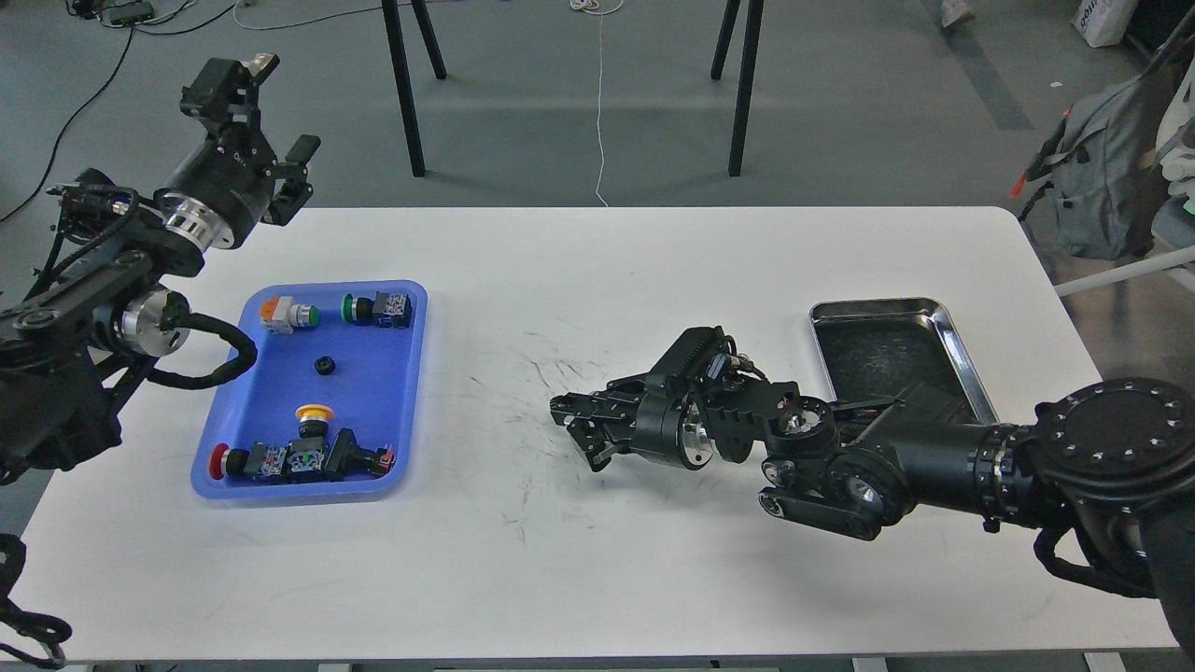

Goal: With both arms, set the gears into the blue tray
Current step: 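Lower the right gripper to the table and open it, releasing the black gear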

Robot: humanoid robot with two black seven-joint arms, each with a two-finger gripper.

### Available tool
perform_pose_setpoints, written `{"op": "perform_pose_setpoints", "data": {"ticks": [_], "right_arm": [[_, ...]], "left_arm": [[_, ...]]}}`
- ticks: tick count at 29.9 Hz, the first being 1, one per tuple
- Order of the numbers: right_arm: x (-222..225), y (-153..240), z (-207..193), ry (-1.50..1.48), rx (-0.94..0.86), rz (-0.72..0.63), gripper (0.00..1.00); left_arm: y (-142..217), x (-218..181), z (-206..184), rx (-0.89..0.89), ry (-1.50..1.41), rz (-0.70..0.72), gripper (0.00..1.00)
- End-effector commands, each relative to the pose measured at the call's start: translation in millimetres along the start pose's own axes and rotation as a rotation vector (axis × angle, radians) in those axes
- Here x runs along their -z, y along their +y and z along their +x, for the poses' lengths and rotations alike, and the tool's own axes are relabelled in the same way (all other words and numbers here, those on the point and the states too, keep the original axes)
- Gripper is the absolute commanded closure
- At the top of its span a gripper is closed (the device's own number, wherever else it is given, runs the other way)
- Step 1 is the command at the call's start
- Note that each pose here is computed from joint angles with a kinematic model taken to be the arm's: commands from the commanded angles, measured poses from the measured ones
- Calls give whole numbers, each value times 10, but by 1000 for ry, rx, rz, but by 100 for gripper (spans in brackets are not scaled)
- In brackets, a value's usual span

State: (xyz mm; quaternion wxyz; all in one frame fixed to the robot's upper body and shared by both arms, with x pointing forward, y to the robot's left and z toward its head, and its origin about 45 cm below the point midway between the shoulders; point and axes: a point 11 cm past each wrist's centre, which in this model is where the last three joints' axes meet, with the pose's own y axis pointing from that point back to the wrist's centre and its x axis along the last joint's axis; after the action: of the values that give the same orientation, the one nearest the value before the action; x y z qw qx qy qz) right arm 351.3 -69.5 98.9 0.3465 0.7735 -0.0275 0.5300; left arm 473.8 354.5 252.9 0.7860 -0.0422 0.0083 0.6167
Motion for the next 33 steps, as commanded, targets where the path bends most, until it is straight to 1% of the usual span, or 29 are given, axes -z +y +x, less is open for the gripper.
{"op": "perform_pose_setpoints", "data": {"ticks": [1,4,6,8,11,17,18,20,22,25,29,31,33], "right_arm": [[0,0,6,-4,-3,0,66],[-5,-1,13,-4,-6,-1,64],[-16,2,-4,-7,-6,-6,58],[-14,3,-9,-10,-7,-6,56],[-11,-1,-3,-25,-16,-8,51],[-18,-8,59,-28,-32,-10,51],[-21,-13,101,-32,-43,-12,50],[-22,-29,224,-53,-81,-15,46],[-26,-43,362,-78,-122,-18,44],[-62,-48,624,-159,-194,-33,30],[-99,-39,950,-321,-242,-42,28],[-128,-28,1046,-359,-265,-49,25],[-138,-15,1190,-383,-297,-47,24]], "left_arm": [[7,-11,20,-3,-3,-2,0],[10,-14,27,-4,-4,-2,0],[14,-7,29,-5,-3,0,0],[28,24,30,-7,-2,5,0],[31,21,29,-5,6,1,0],[39,0,-20,43,90,-22,0],[38,-23,-28,53,113,-39,0],[53,44,-62,58,127,-27,0],[55,14,-47,54,155,-43,0],[61,20,-108,70,174,-46,0],[43,8,-241,109,170,-45,0],[39,9,-263,117,167,-42,0],[39,10,-276,121,168,-42,0]]}}
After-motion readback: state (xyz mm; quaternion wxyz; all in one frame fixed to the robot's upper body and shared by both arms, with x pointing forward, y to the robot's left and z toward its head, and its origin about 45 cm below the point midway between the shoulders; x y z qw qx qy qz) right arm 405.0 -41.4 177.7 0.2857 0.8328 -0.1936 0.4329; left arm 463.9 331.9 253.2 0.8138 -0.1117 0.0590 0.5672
